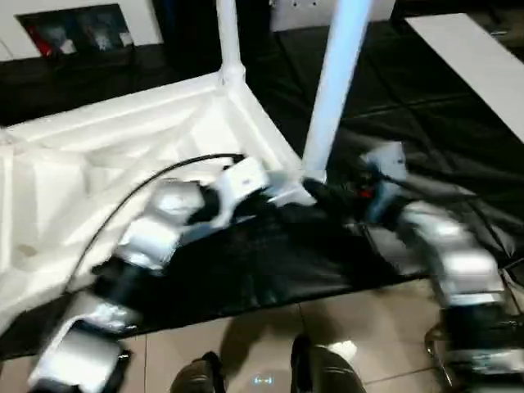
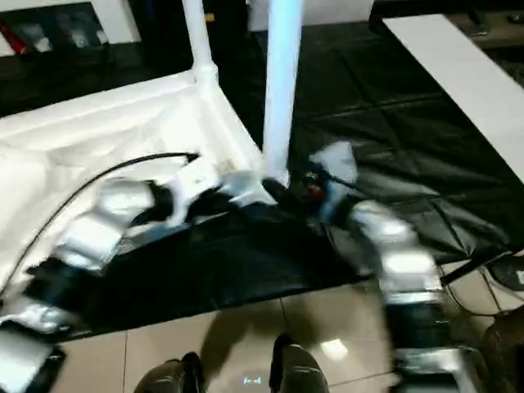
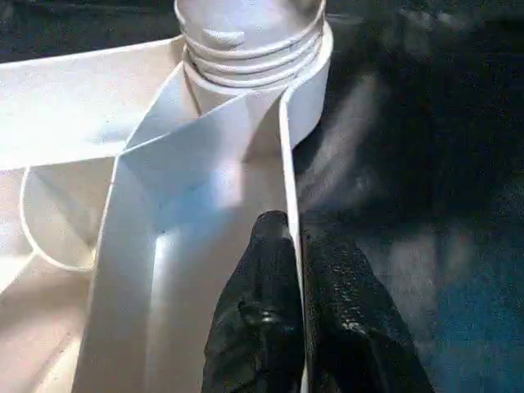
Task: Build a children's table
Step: Rotate leg to tighten
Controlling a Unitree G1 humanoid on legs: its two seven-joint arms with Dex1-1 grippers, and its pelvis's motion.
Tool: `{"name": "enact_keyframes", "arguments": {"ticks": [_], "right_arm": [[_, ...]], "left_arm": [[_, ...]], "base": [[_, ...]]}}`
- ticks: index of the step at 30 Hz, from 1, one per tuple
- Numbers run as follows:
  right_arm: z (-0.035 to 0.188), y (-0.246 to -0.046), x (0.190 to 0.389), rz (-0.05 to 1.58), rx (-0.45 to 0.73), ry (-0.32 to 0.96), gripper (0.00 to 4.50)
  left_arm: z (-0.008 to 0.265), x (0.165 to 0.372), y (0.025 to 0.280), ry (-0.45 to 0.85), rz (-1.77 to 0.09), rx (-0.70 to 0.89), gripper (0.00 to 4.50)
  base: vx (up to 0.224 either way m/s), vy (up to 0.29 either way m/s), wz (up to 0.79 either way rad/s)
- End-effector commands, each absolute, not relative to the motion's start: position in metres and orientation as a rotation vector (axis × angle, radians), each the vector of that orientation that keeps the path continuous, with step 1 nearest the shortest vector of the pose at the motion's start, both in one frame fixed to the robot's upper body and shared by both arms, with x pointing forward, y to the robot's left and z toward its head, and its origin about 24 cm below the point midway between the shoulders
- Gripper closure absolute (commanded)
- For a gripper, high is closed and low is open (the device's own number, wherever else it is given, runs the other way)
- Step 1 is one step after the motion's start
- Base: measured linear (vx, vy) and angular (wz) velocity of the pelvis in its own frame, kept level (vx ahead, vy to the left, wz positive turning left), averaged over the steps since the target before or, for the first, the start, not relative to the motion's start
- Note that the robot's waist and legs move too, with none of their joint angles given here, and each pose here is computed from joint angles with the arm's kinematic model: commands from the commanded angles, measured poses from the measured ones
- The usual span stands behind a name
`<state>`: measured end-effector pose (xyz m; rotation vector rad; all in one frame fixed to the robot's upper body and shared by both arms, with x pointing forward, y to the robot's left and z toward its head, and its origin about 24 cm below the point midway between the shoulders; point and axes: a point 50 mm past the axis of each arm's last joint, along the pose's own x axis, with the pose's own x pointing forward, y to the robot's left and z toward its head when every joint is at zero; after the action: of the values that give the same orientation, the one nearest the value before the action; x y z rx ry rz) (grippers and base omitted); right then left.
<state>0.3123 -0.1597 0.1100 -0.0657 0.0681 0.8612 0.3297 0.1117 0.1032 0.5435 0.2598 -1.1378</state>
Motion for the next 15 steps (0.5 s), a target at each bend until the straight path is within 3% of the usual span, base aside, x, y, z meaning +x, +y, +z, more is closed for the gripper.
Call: {"name": "enact_keyframes", "arguments": {"ticks": [1, 2, 3, 9, 10, 15], "right_arm": [[0.111, -0.152, 0.307, 0.968, -0.071, 0.057, 0.73], [0.112, -0.153, 0.306, 0.981, -0.076, 0.057, 0.73], [0.112, -0.161, 0.303, 1.097, -0.141, 0.069, 0.73], [0.114, -0.169, 0.299, 1.3, -0.181, 0.107, 0.73], [0.116, -0.17, 0.298, 1.381, -0.187, 0.124, 0.88], [0.119, -0.166, 0.3, 1.48, -0.198, 0.136, 1.36]], "left_arm": [[0.091, 0.32, 0.11, 0.282, -1.23, 0.536, 4.5], [0.091, 0.32, 0.11, 0.282, -1.238, 0.537, 4.5], [0.087, 0.315, 0.119, 0.28, -1.324, 0.584, 4.5], [0.085, 0.306, 0.134, 0.321, -1.48, 0.602, 4.5], [0.085, 0.303, 0.139, 0.351, -1.545, 0.607, 4.5], [0.088, 0.3, 0.144, 0.367, -1.621, 0.642, 4.5]], "base": [[0.017, -0.071, -0.03], [0.017, -0.061, -0.03], [0.021, -0.075, -0.03], [0.0, 0.0, 0.0], [0.0, 0.0, 0.0], [0.0, 0.0, 0.0]]}}
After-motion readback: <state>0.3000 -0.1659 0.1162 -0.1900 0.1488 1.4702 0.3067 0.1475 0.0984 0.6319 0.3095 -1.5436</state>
